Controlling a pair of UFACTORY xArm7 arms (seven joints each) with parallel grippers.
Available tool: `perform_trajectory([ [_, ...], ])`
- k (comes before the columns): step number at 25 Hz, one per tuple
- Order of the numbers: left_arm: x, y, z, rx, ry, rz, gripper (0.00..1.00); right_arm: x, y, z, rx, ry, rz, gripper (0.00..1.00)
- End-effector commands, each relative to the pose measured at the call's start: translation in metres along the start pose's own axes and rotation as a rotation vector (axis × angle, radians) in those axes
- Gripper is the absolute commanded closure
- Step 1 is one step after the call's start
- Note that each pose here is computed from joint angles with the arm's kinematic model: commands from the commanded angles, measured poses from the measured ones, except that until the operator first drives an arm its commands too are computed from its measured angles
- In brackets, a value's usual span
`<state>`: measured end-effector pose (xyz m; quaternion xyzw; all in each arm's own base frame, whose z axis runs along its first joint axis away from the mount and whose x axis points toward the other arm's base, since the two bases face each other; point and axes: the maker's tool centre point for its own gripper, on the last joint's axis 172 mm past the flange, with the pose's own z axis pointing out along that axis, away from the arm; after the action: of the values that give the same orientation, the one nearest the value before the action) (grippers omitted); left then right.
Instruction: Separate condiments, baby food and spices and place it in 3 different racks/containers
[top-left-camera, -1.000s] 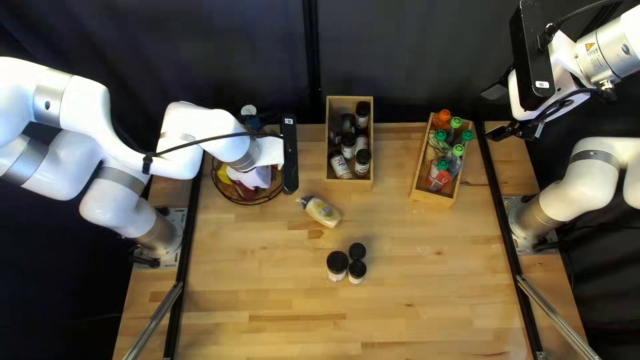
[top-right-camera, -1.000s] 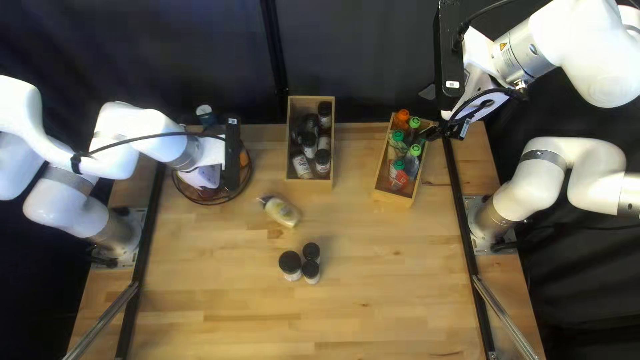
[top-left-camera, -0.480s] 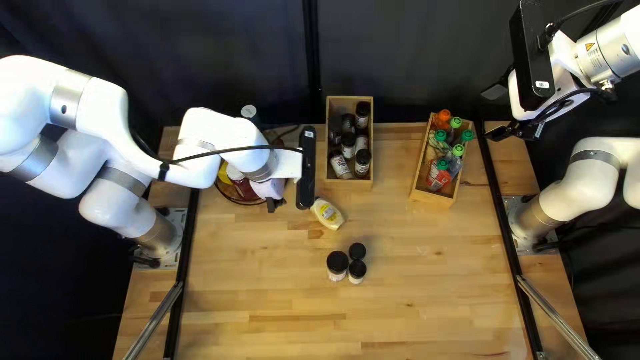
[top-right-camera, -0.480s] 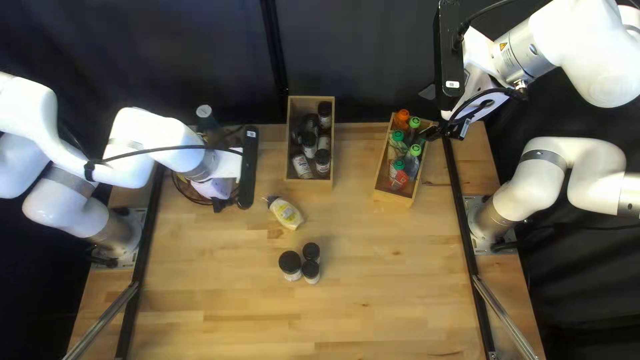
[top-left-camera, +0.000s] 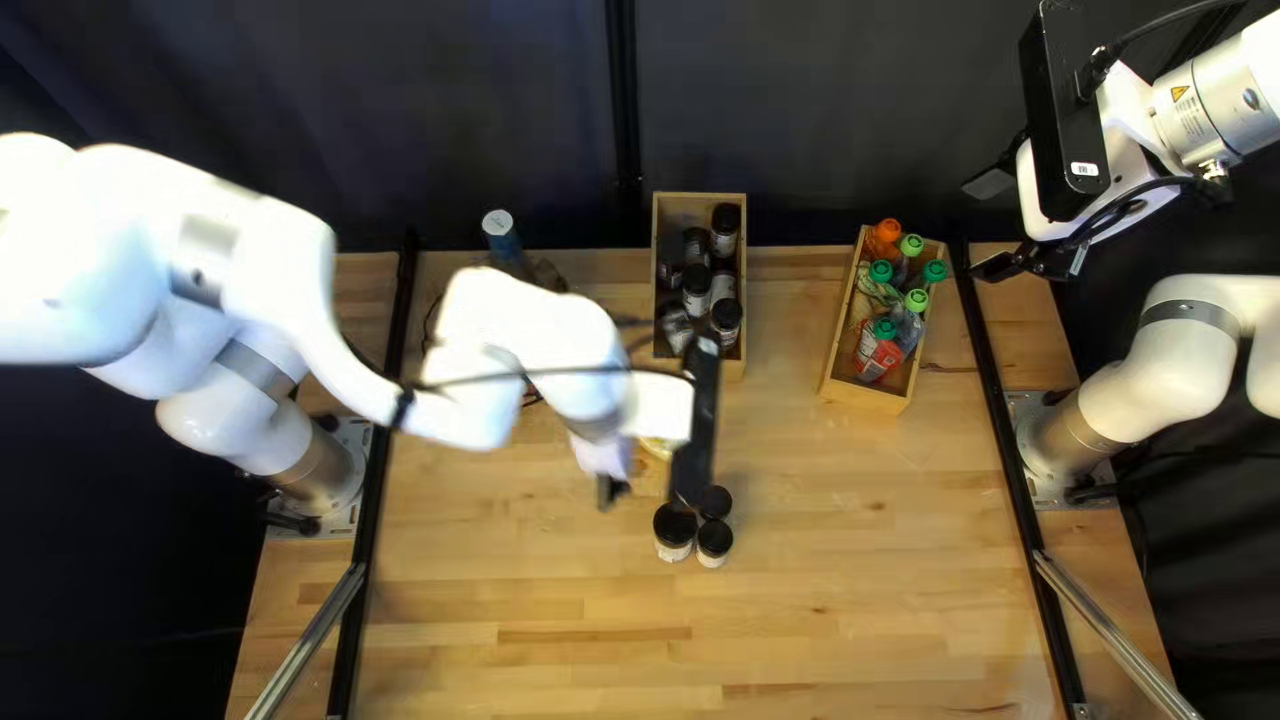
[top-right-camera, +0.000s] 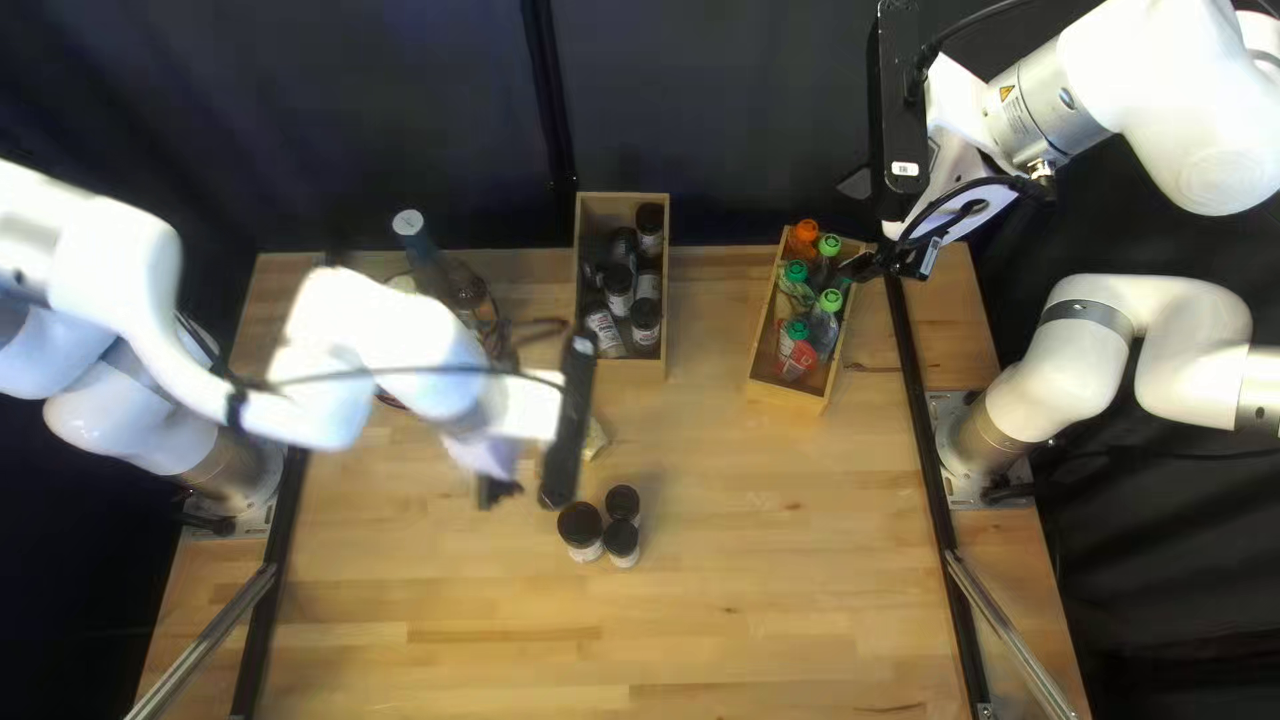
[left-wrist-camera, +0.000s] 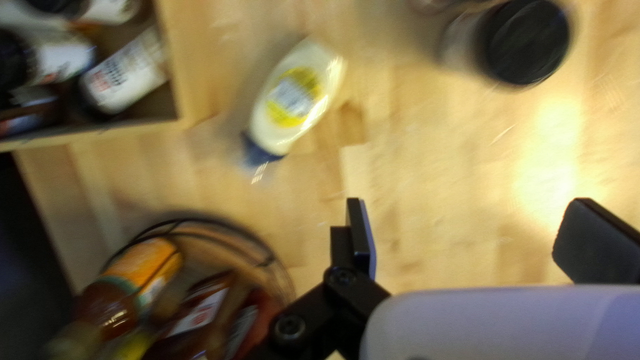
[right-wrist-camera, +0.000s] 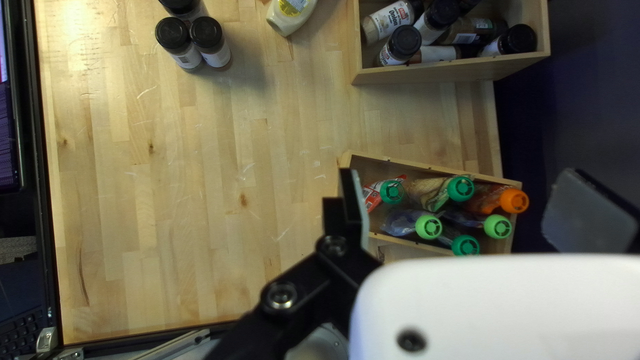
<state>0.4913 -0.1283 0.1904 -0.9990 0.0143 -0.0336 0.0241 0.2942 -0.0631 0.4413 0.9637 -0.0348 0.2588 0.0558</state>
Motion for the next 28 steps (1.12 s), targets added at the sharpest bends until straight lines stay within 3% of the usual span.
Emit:
perform_trajectory([
  [1,0.018,0.025,0.026,0.024,-0.01,-0.059,0.0,0.0,0.0,0.0,0.0,0.0,0.0,0.0],
  [18,0.013,0.003,0.075,0.078,-0.029,-0.136,0.03,0.0,0.0,0.0,0.0,0.0,0.0,0.0],
  [19,0.012,0.002,0.077,0.078,-0.031,-0.139,0.1,0.0,0.0,0.0,0.0,0.0,0.0,0.0],
  [20,0.012,0.001,0.078,0.079,-0.032,-0.14,0.61,0.0,0.0,0.0,0.0,0.0,0.0,0.0],
  [21,0.012,0.001,0.079,0.081,-0.035,-0.141,0.95,0.0,0.0,0.0,0.0,0.0,0.0,0.0],
  [22,0.012,0.002,0.078,0.082,-0.037,-0.142,1.0,0.0,0.0,0.0,0.0,0.0,0.0,0.0],
  [28,0.012,0.003,0.066,0.092,-0.047,-0.136,1.0,0.0,0.0,0.0,0.0,0.0,0.0,0.0],
])
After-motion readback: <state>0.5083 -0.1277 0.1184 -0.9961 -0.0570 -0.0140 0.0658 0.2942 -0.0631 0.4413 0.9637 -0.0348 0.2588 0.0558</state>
